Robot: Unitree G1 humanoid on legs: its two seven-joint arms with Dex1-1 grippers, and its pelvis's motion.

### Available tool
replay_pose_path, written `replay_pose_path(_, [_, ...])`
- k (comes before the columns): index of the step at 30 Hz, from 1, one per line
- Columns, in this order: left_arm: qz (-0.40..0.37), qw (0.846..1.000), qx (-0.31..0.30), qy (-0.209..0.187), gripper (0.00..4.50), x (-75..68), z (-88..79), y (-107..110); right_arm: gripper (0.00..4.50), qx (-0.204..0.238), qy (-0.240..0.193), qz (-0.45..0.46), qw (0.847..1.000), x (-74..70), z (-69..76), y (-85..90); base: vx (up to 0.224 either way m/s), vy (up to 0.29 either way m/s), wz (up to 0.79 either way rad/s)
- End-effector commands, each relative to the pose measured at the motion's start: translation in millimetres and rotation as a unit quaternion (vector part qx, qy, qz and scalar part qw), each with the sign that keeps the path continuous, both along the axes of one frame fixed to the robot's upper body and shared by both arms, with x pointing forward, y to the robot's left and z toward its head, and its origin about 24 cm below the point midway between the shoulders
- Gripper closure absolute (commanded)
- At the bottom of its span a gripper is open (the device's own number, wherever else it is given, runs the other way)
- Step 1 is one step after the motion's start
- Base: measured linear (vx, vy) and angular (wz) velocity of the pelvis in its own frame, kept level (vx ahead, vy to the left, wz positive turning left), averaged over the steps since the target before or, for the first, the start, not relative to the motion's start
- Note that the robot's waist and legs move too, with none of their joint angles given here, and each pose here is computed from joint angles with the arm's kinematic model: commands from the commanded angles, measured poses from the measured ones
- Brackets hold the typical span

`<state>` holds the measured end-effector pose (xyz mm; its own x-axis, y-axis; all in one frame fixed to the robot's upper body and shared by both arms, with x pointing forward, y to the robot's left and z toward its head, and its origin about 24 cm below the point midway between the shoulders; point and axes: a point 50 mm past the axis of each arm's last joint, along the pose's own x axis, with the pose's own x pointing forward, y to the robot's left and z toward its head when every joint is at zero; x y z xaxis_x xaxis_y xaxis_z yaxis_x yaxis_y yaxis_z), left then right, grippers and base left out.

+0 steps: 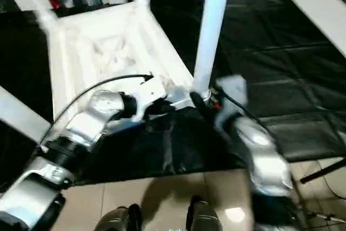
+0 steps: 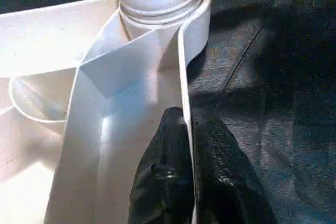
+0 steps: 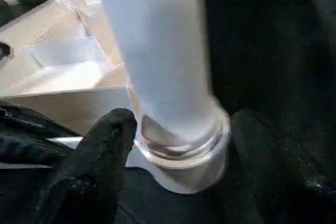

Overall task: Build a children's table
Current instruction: Rotate leg to tighten, then rotate table base

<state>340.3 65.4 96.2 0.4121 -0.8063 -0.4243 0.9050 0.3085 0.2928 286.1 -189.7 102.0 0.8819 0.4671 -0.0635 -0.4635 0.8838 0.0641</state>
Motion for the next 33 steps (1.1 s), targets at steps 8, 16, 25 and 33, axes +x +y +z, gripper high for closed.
replay_pose_path(8, [0.015,0.997,-0.073,-0.034,3.95,1.5,16.2,7,0.05,0.034,-0.031,0.194,0.980,-36.1,31.2,-6.4,0.000,0.000,0.00])
replay_pose_path(16, [0.039,0.986,-0.159,-0.019,3.37,-22.2,22.7,9,0.00,0.111,-0.079,0.257,0.957,-27.8,59.8,29.6,0.000,0.000,0.00])
replay_pose_path(25, [0.064,0.983,-0.168,0.048,2.64,-94.6,0.9,42,0.00,0.127,-0.085,0.194,0.969,5.0,59.6,58.0,0.000,0.000,0.00])
replay_pose_path(33, [0.080,0.983,-0.131,0.099,1.99,-143.0,-0.6,90,0.00,0.112,-0.085,0.026,0.990,33.9,53.5,32.6,0.000,0.000,0.00])
